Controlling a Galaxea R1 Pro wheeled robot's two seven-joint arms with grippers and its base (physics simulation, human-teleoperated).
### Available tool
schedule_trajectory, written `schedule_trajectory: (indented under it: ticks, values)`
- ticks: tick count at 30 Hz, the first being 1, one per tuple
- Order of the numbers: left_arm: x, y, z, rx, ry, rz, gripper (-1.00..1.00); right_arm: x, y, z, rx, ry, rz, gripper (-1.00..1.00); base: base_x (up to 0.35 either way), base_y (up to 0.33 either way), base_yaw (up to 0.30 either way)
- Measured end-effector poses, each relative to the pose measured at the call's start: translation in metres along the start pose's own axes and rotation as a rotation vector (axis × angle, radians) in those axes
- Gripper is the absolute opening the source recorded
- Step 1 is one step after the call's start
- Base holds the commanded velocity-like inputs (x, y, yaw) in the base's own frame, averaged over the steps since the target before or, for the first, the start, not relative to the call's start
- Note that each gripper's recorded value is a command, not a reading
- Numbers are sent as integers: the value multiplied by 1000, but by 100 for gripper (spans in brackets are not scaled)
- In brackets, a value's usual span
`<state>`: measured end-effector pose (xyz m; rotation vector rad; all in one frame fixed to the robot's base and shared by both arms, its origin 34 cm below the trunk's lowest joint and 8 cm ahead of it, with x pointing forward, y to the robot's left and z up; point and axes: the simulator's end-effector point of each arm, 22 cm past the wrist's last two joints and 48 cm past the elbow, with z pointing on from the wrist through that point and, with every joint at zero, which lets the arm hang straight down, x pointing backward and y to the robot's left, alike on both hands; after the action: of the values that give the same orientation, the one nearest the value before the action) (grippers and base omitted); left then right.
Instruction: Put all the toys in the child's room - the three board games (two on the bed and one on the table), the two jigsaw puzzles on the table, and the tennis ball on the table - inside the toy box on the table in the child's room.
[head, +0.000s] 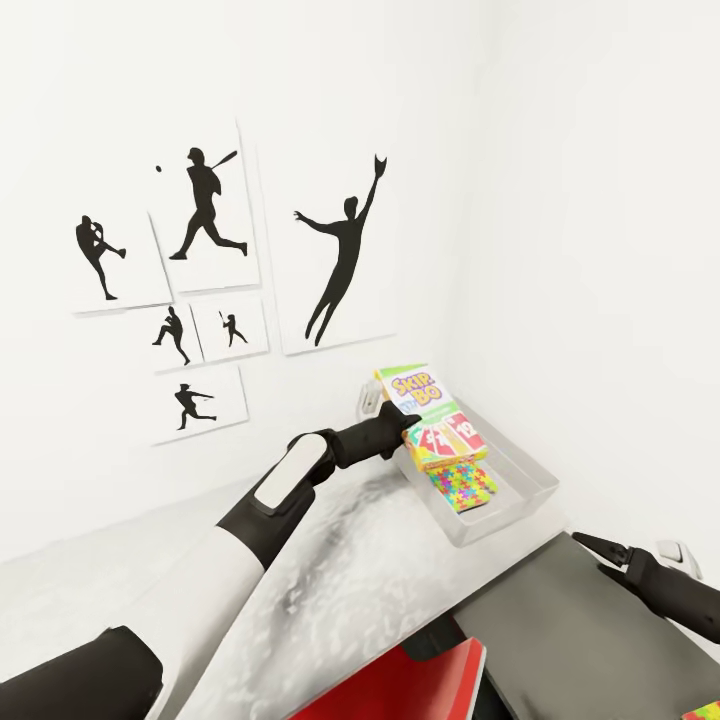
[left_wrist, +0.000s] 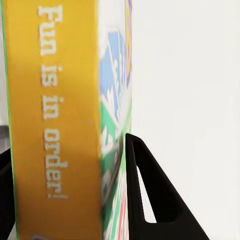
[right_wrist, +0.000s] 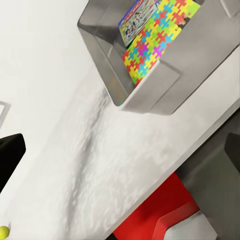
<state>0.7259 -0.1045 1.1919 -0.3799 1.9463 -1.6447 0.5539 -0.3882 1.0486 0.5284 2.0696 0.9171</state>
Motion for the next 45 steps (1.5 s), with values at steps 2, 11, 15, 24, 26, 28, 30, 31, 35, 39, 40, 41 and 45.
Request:
schedule_trajectory:
  ticks: [2,11,15,24,26,28,30,31,35,39,40,41,45]
  values:
    - [0,0,0,0,-1,0,-100,0,-1,0,1,0,1,100,0,0,0]
    - [0,0,0,1,-1,1,-100,1,-3,0,5,1,5,100,0,-69,0]
    - [0,0,0,1,-2,0,-100,1,-3,0,5,1,6,100,0,-53,0]
    - [0,0,0,1,0,1,-100,1,-3,0,5,0,6,100,0,-20,0]
    - [0,-1,0,1,0,1,-100,1,-3,0,5,0,7,100,5,-175,0]
    - [0,-1,0,2,0,2,-100,1,-3,0,5,0,7,100,11,-135,0]
    - [0,0,0,1,-2,1,-100,1,-3,0,6,0,7,100,4,-55,0]
    - [0,0,0,1,-2,1,-100,1,-4,0,6,0,7,100,2,-28,0]
    - [0,0,0,1,-2,0,-100,1,-4,0,6,1,8,100,1,-10,0]
    - [0,-1,0,2,-3,0,-100,1,-4,0,6,1,8,100,0,-2,-32]
    - [0,-1,0,2,-2,0,-100,1,-4,0,6,0,9,100,0,0,-162]
    - [0,-1,0,3,-3,1,-100,1,-4,0,5,0,9,100,0,0,-203]
    - [0,-2,0,3,-2,1,-100,1,-3,0,4,-1,8,100,0,0,-235]
